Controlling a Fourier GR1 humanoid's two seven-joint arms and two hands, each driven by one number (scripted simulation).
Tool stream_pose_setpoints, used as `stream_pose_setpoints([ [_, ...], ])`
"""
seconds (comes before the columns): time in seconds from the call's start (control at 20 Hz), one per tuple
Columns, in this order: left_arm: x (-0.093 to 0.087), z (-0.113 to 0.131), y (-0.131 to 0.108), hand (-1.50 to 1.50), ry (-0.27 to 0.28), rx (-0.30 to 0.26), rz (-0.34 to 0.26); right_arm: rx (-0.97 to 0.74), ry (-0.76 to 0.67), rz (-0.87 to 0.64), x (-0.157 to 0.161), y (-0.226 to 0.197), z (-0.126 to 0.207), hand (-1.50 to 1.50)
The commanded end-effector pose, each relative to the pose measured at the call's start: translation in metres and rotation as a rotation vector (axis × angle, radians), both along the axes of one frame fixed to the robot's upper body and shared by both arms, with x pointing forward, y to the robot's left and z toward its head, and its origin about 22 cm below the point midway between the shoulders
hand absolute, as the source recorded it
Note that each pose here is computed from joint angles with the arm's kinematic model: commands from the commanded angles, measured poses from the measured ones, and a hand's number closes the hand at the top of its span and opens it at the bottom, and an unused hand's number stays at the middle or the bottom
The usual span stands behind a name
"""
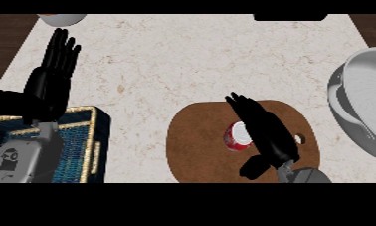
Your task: Pick the can from the cutting board and place it in the pot
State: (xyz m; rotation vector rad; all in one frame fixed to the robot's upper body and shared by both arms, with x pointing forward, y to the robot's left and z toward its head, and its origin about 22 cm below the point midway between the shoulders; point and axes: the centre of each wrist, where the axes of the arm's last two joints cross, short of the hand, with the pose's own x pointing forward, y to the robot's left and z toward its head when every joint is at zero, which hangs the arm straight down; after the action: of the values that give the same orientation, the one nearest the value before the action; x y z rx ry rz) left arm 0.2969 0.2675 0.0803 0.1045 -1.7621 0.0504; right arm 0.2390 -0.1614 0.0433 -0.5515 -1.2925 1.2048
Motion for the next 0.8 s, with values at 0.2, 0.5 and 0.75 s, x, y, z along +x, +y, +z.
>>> stream_pose_setpoints([
  [0.2, -0.004, 0.004, -0.007, 0.0, -0.011, 0.018, 0.001, 0.038, 0.007, 0.061, 0.021, 0.016, -0.025, -1.5],
  [0.5, 0.004, 0.0, 0.001, 0.0, 0.011, 0.004, -0.001, -0.011, -0.096, 0.203, 0.022, 0.044, -0.019, 1.5],
  [0.75, -0.002, -0.003, -0.006, 0.0, 0.002, 0.012, 0.006, -0.013, -0.115, 0.197, 0.018, 0.054, -0.034, 1.5],
])
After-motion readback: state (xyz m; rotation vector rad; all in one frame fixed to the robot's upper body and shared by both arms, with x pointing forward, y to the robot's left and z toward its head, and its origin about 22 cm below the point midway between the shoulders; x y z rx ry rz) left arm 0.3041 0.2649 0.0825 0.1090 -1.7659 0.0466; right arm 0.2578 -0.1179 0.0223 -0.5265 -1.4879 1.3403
